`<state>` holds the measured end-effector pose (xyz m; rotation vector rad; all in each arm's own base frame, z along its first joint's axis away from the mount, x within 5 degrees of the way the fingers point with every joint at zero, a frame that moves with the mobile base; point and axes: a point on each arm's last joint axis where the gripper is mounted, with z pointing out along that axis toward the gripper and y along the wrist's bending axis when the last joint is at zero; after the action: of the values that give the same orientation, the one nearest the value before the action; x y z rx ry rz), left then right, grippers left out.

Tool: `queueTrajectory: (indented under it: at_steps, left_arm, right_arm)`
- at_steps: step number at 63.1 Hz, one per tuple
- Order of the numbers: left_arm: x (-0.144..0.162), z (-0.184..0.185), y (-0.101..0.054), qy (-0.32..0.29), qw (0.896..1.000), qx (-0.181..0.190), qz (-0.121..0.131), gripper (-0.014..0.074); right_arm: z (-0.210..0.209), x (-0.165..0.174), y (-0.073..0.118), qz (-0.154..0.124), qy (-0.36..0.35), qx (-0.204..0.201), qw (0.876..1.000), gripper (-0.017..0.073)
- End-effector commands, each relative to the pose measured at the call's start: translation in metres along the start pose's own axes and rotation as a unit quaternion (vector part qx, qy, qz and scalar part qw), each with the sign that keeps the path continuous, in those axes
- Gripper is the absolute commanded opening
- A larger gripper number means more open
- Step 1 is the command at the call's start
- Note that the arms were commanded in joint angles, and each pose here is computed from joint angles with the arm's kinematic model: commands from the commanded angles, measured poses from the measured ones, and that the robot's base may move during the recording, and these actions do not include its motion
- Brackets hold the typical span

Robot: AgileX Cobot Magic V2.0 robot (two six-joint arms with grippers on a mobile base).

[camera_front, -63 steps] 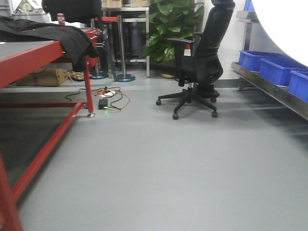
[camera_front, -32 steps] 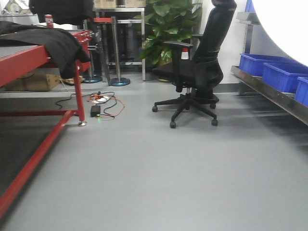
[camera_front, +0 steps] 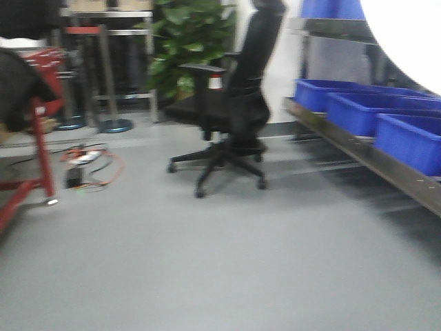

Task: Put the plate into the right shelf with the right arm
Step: 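Carry the plate in the right gripper toward the blue-bin shelf, then drive up to the steel shelf holding the plate in the right gripper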

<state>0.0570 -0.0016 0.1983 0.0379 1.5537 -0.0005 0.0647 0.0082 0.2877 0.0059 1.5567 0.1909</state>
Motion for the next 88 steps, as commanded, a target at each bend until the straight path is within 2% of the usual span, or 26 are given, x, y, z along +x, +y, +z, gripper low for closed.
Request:
queueTrajectory:
  at_steps: [1,88]
  left_arm:
    - [-0.0052,-0.0008,0.0011,-0.044,0.999,-0.006,-0.008,-0.0128]
    - [-0.0052,-0.0008,0.0011,-0.044,0.999,-0.006,-0.008,-0.0128]
  right_arm:
    - [-0.0014,-0.0183,0.0009,-0.003,-0.058,0.002,0.998,0.0064]
    - [-0.0014,-0.0183,0.0009,-0.003,-0.058,0.002,0.998,0.0064]
